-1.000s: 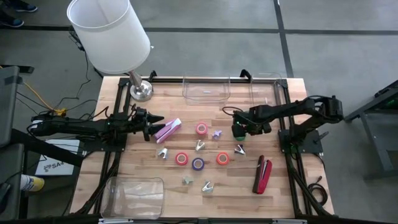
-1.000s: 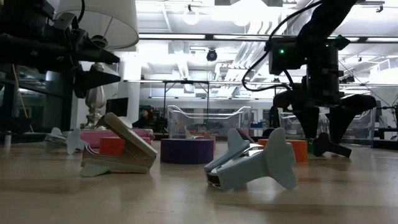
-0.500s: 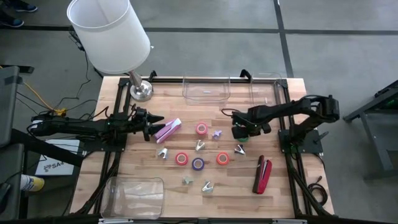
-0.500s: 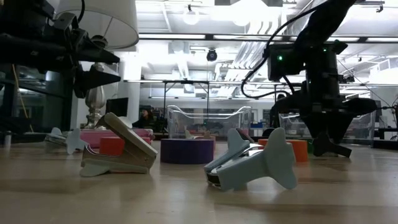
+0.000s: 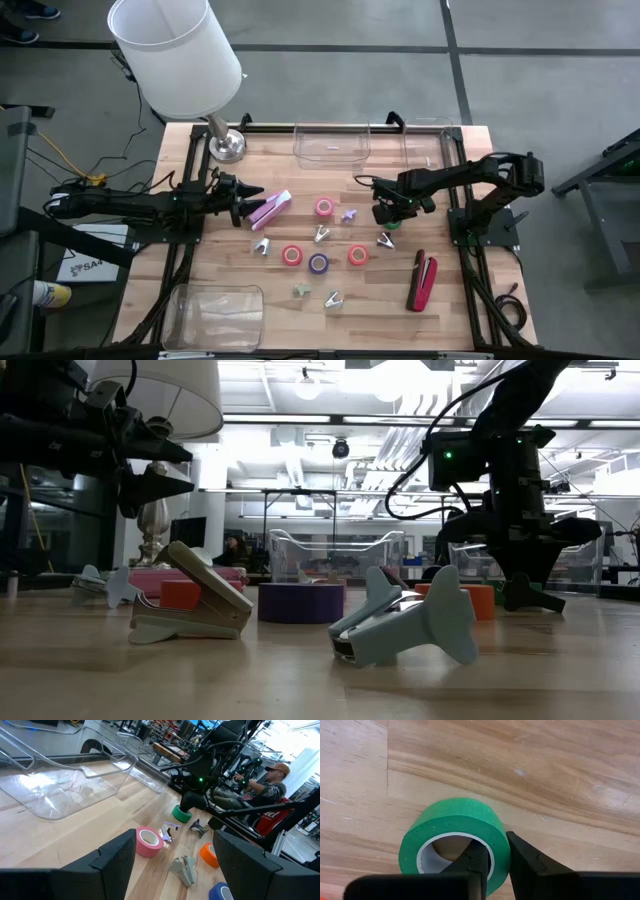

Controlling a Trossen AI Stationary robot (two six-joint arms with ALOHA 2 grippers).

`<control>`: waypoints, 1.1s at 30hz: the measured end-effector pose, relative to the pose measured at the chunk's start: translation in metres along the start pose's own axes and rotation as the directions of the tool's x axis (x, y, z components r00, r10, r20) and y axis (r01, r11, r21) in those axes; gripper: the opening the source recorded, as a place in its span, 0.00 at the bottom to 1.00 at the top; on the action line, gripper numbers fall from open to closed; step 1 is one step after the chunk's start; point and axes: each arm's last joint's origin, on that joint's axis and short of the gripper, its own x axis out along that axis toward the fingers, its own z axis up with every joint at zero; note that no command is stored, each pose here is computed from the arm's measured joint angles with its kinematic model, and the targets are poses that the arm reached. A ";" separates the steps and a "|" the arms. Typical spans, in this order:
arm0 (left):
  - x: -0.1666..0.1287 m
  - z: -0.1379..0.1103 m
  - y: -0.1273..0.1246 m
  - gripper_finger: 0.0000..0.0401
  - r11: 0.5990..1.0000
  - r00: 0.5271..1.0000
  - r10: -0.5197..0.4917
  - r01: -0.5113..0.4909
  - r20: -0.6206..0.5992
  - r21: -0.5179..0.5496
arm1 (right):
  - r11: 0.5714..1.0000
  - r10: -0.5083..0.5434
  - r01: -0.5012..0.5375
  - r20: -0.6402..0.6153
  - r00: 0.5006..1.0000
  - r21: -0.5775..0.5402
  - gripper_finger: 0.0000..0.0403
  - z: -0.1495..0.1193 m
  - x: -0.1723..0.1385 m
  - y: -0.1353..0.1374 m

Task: Pick and place Stapler, Stapler remover, tape
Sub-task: Put the green tape into the top right transparent bin

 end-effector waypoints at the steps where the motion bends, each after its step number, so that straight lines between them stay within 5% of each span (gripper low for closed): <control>1: 0.000 0.000 0.000 0.65 1.000 1.000 0.000 0.000 0.000 0.000 | 1.000 0.000 0.000 -0.001 1.000 -0.003 0.10 0.000 0.000 0.000; 10: 0.000 0.000 0.000 0.65 1.000 1.000 0.000 0.000 -0.001 0.000 | 0.998 0.020 -0.021 -0.024 1.000 -0.056 0.10 0.004 -0.013 0.010; 20: 0.000 0.000 0.000 0.65 1.000 1.000 0.002 -0.002 -0.003 0.001 | 0.992 0.077 -0.070 0.067 0.995 -0.105 0.10 0.017 -0.077 0.020; 33: 0.000 -0.002 0.001 0.65 1.000 1.000 0.011 -0.011 -0.019 0.004 | 1.000 -0.026 0.024 0.252 0.967 0.010 0.09 0.038 -0.171 -0.037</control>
